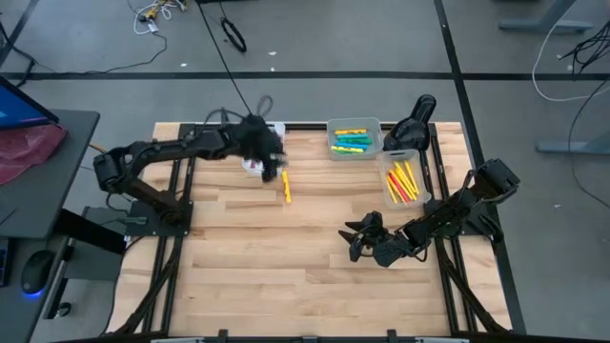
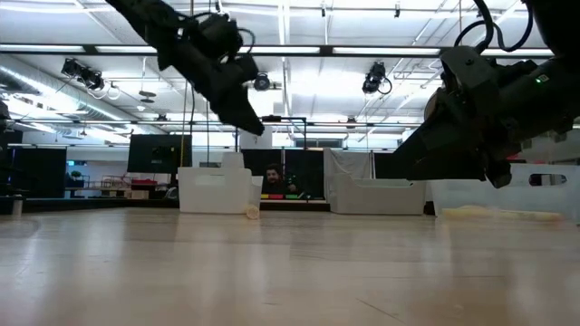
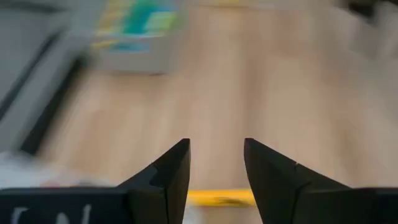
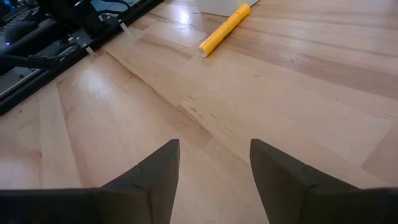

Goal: Pick & Place Markers
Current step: Put the yellow highlighter pen into the gray bin

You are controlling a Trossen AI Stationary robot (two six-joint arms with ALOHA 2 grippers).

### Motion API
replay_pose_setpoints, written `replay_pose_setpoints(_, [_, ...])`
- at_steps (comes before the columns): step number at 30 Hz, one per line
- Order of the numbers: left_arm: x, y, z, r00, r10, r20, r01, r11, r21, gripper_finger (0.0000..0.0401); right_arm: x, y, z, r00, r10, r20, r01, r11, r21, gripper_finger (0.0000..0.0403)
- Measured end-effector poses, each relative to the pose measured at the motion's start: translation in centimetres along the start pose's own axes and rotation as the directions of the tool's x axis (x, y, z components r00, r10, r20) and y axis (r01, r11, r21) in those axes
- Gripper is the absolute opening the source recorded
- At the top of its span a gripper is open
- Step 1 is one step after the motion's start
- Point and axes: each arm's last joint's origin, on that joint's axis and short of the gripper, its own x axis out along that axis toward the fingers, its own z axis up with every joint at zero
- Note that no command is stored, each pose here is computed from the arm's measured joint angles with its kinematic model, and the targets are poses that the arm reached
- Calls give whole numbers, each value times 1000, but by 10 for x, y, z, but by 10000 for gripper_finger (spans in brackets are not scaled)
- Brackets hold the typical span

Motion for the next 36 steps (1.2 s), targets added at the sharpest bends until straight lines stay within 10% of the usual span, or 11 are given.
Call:
replay_pose_setpoints(7, [13, -88, 4, 982, -183, -49, 185, 874, 449, 159, 0, 0, 0, 1000, 0, 0, 0, 1000, -1, 199])
replay_pose_setpoints(13, [22, -125, -3, 973, -211, -91, 227, 819, 527, 174, 0, 0, 0, 1000, -1, 1, 1, 1000, -3, 199])
replay_pose_setpoints(24, [62, -127, -30, 965, -111, -238, 241, 733, 636, 273, 4, -1, 4, 1000, -9, 16, 9, 1000, 1, 199])
replay_pose_setpoints(36, [83, -98, -48, 922, 120, -369, 232, 589, 774, 252, 5, -1, 5, 1000, -9, 21, 9, 1000, -5, 199])
